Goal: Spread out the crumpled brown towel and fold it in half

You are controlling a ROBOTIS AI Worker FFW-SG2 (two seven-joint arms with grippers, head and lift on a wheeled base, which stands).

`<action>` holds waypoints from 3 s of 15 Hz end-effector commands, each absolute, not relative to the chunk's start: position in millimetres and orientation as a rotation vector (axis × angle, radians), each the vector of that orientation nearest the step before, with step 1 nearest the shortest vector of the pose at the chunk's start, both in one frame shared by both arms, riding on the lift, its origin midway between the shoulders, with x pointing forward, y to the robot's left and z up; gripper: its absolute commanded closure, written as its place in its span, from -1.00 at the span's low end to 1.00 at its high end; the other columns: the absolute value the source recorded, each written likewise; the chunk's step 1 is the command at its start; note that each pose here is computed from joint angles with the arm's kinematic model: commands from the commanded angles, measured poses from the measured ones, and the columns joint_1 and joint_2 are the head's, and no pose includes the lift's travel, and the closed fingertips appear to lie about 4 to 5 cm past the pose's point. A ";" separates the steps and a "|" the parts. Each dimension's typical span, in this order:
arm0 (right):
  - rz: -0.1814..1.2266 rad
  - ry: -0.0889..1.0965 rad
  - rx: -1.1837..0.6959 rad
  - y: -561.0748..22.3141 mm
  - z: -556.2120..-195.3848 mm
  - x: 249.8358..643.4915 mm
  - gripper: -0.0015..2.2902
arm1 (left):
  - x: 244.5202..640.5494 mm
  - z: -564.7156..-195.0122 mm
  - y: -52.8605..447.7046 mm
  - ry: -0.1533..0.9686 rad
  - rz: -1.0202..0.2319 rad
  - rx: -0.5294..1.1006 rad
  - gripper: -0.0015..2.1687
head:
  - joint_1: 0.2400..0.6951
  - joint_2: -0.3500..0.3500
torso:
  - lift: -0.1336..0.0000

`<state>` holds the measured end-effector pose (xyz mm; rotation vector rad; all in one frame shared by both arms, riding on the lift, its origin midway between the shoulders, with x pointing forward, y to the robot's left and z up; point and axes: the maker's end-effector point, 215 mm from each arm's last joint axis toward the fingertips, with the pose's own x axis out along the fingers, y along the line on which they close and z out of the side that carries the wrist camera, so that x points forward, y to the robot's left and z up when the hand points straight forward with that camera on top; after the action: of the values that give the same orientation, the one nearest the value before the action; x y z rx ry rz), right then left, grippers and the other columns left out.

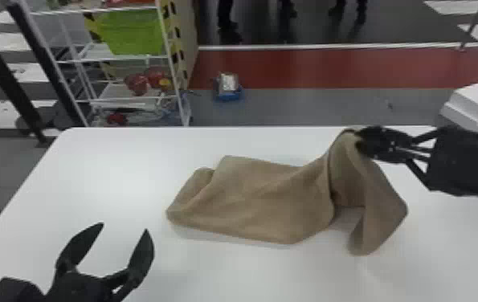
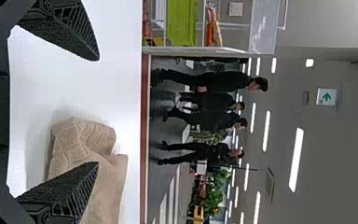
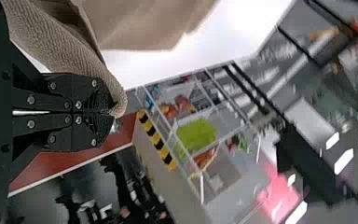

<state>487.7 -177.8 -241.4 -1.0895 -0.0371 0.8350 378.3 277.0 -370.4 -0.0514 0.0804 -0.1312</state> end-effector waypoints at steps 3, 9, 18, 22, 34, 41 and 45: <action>1.054 0.056 -1.429 -178.2 -337.7 448.9 0.44 | 380.3 -370.5 281.8 0.077 -0.122 -0.054 -0.92 | 1.00 0.43 | -0.84; 1.066 0.089 -1.660 -273.1 -333.7 433.2 0.44 | 389.0 -376.1 281.0 0.087 -0.122 -0.057 -0.92 | 1.00 0.24 | -0.84; 1.088 0.367 -1.715 -359.1 -363.4 426.4 -0.25 | 394.1 -386.8 280.1 0.113 -0.122 -0.063 -0.92 | 1.00 -0.16 | -0.84; 0.984 0.376 -1.502 -375.3 -338.3 426.7 -0.98 | 393.6 -386.5 281.7 0.113 -0.120 -0.062 -0.92 | 1.00 -0.34 | -0.84; 0.466 0.763 -0.366 -433.7 -417.9 435.6 -0.91 | 392.7 -388.8 273.9 0.117 -0.133 -0.070 -0.92 | 1.00 -0.61 | -0.84; 0.377 0.739 -0.222 -425.8 -404.1 467.7 -0.82 | 393.5 -385.6 273.6 0.111 -0.134 -0.068 -0.92 | 1.00 -0.60 | -0.84; 0.359 0.762 -0.191 -409.3 -413.8 487.3 -0.81 | 394.5 -383.4 272.7 0.107 -0.135 -0.068 -0.92 | 1.00 -0.55 | -0.84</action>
<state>481.9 -419.9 -408.6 -0.2053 0.7463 0.3466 394.2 273.5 -383.7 -0.0641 0.1081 -0.1367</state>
